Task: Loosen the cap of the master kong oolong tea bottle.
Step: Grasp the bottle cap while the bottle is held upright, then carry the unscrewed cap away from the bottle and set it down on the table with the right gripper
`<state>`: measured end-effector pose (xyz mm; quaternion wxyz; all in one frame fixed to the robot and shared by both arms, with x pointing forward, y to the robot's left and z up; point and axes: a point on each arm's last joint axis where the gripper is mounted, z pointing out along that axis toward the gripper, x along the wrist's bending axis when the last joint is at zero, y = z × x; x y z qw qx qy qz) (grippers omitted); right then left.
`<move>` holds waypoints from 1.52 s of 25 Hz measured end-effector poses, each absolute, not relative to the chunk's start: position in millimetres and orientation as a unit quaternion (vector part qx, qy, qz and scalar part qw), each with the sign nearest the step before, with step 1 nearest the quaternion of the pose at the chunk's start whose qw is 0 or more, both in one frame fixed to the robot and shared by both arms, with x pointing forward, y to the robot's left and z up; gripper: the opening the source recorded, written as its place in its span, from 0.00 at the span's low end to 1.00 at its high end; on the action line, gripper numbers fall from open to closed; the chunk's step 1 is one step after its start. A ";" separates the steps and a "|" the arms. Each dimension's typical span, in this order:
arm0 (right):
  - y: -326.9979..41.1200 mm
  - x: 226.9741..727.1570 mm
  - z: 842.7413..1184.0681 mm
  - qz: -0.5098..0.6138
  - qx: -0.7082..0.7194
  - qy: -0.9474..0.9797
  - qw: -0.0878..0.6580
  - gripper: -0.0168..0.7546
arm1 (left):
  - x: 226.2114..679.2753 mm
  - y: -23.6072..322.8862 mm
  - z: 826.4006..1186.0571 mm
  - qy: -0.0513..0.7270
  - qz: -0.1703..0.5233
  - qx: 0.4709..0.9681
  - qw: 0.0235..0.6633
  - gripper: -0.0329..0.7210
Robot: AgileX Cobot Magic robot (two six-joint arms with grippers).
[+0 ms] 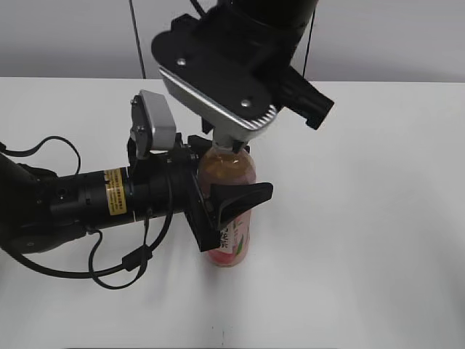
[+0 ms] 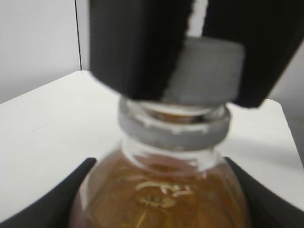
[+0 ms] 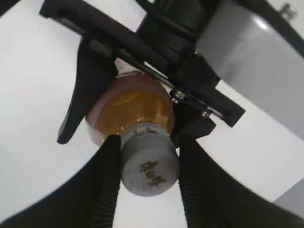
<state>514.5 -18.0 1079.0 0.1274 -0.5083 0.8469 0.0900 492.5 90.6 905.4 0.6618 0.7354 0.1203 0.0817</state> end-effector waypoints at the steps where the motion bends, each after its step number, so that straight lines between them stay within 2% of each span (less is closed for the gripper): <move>1: -18.0 514.5 1079.0 0.085 -0.539 0.828 0.131 0.38 | 492.5 90.6 905.4 0.120 0.082 0.735 0.662 0.65; 12: -19.5 516.6 1078.8 0.035 -0.721 0.676 0.149 0.38 | 494.2 90.4 905.1 0.127 0.081 0.738 0.658 0.65; 22: -20.8 515.2 1084.3 0.022 -0.739 0.655 0.155 0.38 | 494.8 90.2 905.4 0.127 0.082 0.737 0.658 0.65; 28: -34.3 508.1 1115.7 0.000 -0.726 0.659 0.196 0.38 | 494.4 90.1 905.4 0.125 0.081 0.738 0.658 0.65; 32: -37.7 509.9 1117.4 0.007 -0.634 0.748 0.198 0.38 | 494.4 90.0 905.7 0.124 0.081 0.737 0.659 0.65; 38: -66.0 534.8 1117.6 0.030 -0.295 0.933 0.201 0.38 | 494.3 90.0 905.9 0.124 0.081 0.736 0.661 0.65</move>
